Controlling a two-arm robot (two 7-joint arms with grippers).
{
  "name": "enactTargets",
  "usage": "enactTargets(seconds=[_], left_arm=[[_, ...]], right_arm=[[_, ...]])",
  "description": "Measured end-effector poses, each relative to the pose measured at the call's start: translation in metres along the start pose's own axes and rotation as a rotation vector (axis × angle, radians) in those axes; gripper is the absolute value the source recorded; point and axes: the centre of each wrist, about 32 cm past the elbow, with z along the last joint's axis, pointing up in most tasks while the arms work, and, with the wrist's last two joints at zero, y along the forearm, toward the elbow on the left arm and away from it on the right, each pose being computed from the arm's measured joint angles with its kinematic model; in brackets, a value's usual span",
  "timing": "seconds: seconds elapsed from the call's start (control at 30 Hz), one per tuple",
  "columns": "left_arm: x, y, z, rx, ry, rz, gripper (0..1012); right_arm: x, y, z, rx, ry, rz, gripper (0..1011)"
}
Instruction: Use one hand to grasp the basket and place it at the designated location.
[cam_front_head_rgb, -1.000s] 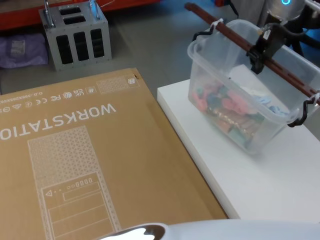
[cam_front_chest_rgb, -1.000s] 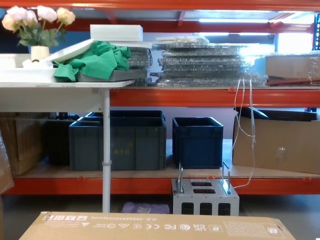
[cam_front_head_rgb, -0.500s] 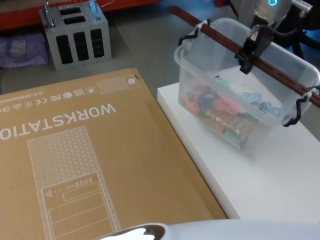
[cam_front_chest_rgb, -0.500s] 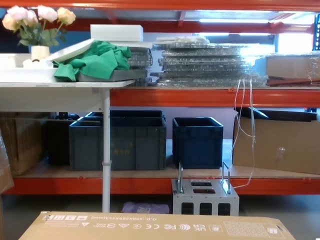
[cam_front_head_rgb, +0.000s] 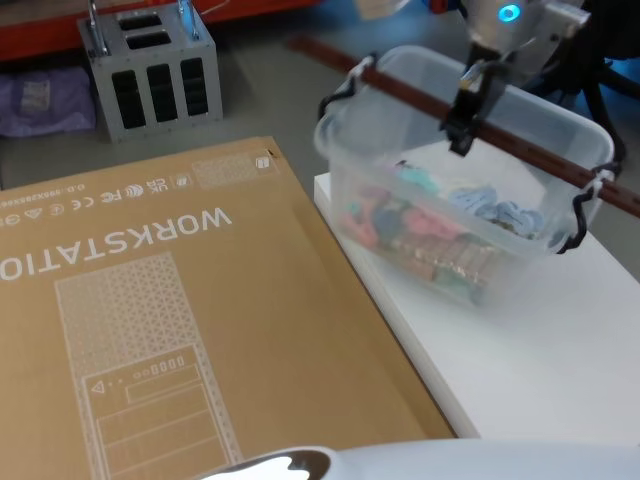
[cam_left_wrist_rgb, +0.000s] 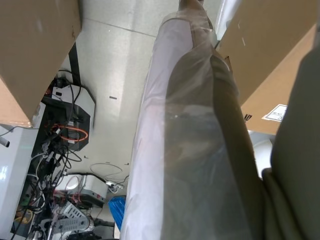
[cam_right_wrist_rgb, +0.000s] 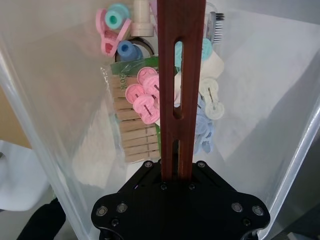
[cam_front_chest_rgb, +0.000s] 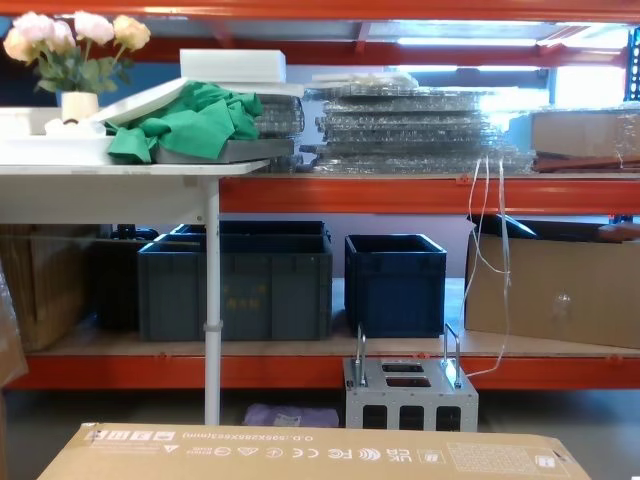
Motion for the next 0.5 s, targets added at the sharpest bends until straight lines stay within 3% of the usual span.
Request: enactTargets(seconds=[0.5], left_arm=[[0.0, 0.0, -0.0005, 0.001, 0.001, 0.0, 0]], right_arm=[[0.017, 0.002, 0.03, -0.019, -0.135, 0.004, 0]])
